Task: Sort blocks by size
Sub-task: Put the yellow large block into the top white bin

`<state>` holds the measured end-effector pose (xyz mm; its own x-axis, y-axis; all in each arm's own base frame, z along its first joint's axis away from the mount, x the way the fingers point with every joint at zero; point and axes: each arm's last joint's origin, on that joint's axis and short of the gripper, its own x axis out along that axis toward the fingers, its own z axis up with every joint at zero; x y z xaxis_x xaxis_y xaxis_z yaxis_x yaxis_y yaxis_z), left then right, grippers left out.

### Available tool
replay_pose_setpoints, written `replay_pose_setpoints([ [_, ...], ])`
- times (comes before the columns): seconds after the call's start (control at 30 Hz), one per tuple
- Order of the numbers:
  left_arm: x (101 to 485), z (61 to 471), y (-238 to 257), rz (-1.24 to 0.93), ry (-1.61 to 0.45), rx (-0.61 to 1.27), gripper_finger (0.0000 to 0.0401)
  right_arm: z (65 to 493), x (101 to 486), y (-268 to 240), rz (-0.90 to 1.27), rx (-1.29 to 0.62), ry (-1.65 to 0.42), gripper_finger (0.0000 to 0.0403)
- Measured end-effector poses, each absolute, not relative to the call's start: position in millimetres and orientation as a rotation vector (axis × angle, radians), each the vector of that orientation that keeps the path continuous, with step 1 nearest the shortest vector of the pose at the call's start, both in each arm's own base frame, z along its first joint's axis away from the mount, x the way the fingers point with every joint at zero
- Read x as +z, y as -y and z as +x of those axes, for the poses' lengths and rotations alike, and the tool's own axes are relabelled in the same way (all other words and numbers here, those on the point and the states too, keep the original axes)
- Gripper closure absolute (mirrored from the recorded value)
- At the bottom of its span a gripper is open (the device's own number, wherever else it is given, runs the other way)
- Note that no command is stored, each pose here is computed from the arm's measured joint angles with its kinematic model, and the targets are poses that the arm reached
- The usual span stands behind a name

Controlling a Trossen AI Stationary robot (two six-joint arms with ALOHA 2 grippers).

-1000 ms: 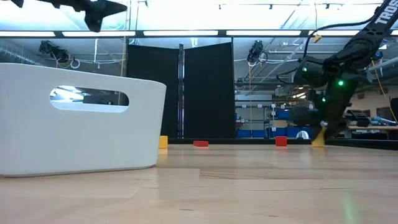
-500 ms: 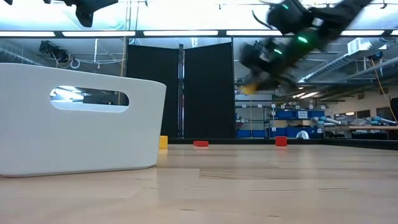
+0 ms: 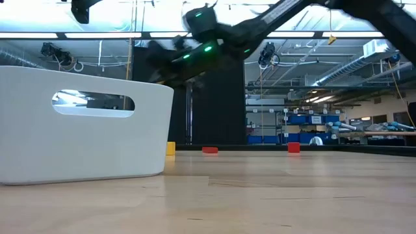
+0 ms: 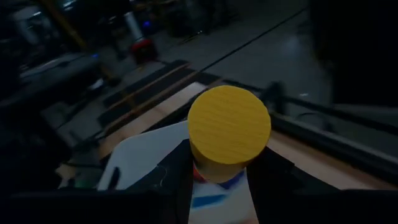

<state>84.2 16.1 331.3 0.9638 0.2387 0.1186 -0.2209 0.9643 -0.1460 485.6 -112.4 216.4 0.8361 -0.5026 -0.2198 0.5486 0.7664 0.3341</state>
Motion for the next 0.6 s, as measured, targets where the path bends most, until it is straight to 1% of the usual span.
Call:
replay_pose_setpoints([
  [0.2,330.0,74.2,-14.8,-0.132,0.139,0.245,0.0225,538.8,190.9,126.7,0.416,-0.475,-0.129,0.0273],
  [0.33,328.8,72.6,-14.8,-0.131,0.129,0.256,0.0225,561.6,173.8,137.1,0.437,-0.439,-0.130,0.0273],
  [0.43,328.3,72.7,-14.9,-0.131,0.125,0.256,0.0225,573.2,165.2,144.0,0.455,-0.359,-0.147,0.0268],
  [0.5,328.3,72.7,-14.9,-0.131,0.125,0.256,0.0225,577.7,162.2,146.4,0.459,-0.328,-0.152,0.0225],
  [0.6,328.0,72.7,-14.9,-0.132,0.122,0.256,0.0225,578.5,160.0,148.6,0.425,-0.325,-0.173,0.0128],
])
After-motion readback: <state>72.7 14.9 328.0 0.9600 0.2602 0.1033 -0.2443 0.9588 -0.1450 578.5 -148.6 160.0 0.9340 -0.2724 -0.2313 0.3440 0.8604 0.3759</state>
